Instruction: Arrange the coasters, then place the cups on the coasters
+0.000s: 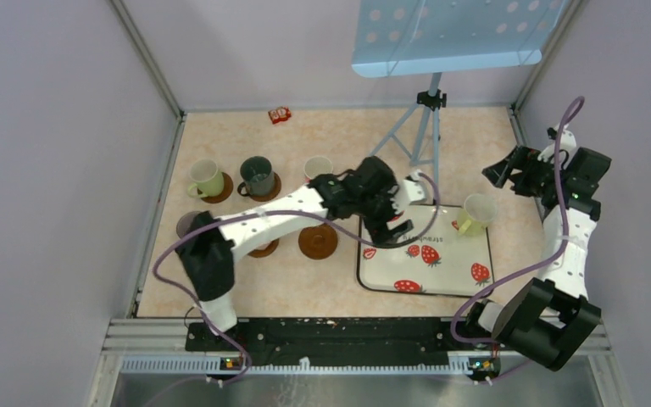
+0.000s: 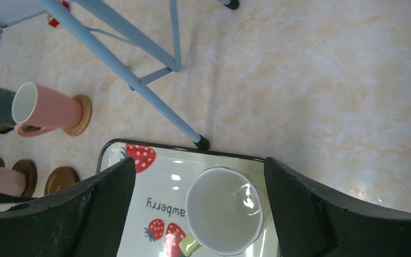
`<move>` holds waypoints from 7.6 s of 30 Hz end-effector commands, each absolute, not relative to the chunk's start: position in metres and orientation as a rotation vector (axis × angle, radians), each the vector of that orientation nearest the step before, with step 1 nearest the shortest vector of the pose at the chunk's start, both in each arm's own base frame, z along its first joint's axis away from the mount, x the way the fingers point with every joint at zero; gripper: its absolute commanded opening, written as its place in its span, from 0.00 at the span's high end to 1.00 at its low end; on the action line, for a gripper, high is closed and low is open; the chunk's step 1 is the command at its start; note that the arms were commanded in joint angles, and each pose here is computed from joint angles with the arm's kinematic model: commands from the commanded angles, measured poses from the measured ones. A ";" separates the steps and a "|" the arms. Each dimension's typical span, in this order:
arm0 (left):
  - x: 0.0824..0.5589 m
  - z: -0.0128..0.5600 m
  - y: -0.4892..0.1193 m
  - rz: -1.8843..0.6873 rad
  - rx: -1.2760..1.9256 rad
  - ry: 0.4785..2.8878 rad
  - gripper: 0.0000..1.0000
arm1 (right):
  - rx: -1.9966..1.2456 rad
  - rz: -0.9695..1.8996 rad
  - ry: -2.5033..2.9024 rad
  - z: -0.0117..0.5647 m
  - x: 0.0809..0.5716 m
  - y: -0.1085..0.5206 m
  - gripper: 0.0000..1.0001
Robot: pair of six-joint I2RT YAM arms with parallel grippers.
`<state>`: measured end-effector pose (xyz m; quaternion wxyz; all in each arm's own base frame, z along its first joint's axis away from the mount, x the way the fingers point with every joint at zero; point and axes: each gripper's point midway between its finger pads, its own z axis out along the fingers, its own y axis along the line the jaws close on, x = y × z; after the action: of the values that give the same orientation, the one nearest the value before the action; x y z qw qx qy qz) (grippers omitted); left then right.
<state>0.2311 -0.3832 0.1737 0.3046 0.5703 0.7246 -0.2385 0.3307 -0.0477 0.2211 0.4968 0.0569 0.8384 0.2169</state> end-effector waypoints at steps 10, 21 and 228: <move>0.224 0.177 -0.564 -0.785 1.342 1.835 0.01 | 0.331 0.344 1.956 0.260 0.337 -0.102 0.11; 0.250 0.152 -0.610 -0.707 1.255 1.791 0.01 | 0.342 0.340 1.941 0.266 0.333 -0.108 0.11; 0.236 0.112 -0.209 -0.305 0.757 2.348 0.78 | 0.203 0.516 1.935 0.246 0.328 -0.077 0.11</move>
<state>0.2232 -0.1987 0.0964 0.2962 0.2912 0.9032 -0.1087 0.3273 -0.0756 0.2398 0.5212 0.1026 0.8175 0.2224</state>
